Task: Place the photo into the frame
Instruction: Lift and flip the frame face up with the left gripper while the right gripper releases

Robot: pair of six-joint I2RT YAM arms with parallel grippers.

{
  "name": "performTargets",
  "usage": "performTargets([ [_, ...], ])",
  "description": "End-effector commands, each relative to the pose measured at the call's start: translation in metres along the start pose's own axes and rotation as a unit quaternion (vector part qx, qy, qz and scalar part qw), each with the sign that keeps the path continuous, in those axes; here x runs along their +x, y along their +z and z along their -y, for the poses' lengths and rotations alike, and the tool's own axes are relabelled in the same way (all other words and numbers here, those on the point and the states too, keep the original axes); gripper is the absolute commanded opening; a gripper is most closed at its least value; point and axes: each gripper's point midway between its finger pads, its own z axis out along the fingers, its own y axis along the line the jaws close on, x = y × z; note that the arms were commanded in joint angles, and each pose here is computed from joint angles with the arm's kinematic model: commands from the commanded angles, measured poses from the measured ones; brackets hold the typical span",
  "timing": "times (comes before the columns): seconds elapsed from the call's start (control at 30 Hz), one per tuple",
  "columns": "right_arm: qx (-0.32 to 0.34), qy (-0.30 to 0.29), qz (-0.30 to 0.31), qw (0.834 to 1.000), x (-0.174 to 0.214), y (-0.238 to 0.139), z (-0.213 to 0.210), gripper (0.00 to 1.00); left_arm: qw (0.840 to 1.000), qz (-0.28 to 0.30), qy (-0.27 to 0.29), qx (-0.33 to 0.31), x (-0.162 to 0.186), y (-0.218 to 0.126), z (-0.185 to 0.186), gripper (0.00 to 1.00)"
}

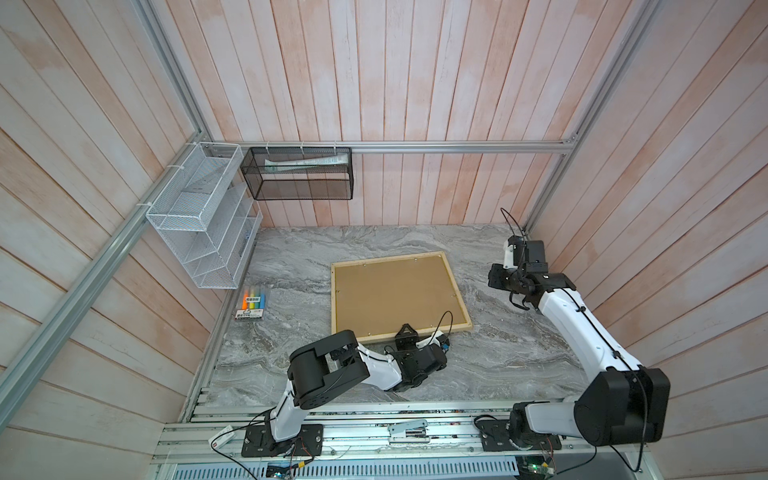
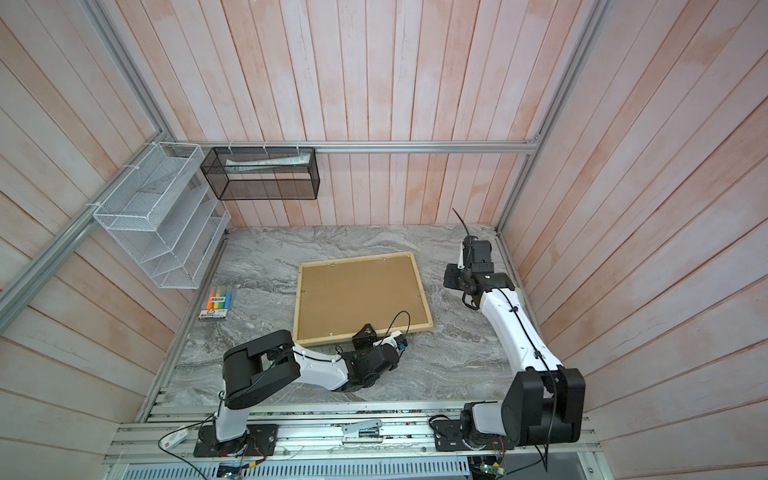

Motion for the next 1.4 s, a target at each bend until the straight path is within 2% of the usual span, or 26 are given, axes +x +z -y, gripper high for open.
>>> performTargets([
  [0.0, -0.015, 0.036, 0.049, 0.998, -0.018, -0.012, 0.009, 0.36, 0.991, 0.014, -0.124, -0.041, -0.02, -0.006, -0.046, 0.04],
  [0.13, -0.023, 0.04, 0.042, 0.998, -0.012, -0.01, 0.012, 0.36, 0.989, 0.011, -0.142, -0.036, -0.024, -0.011, -0.067, 0.01],
  [0.4, -0.046, 0.045, 0.031, 0.997, -0.007, -0.003, 0.005, 0.35, 0.982, -0.005, -0.182, 0.05, -0.049, -0.022, -0.104, 0.0],
  [0.57, -0.047, 0.044, 0.032, 0.997, -0.007, -0.003, 0.005, 0.35, 0.981, -0.029, -0.188, 0.045, -0.053, -0.02, -0.128, 0.0],
  [0.73, -0.046, 0.039, 0.027, 0.998, -0.005, 0.0, 0.005, 0.35, 0.972, -0.046, -0.215, 0.081, -0.056, -0.022, -0.14, 0.0],
  [0.87, -0.045, 0.039, 0.028, 0.998, -0.006, 0.0, 0.006, 0.35, 0.959, -0.034, -0.25, 0.127, -0.067, -0.032, -0.154, 0.0],
  [1.07, -0.048, 0.04, 0.027, 0.998, -0.007, 0.002, 0.004, 0.35, 0.93, -0.005, -0.318, 0.183, -0.081, -0.047, -0.192, 0.0],
  [1.37, -0.051, 0.041, 0.026, 0.998, -0.007, 0.002, 0.003, 0.34, 0.894, 0.032, -0.409, 0.178, -0.086, -0.057, -0.27, 0.0],
])
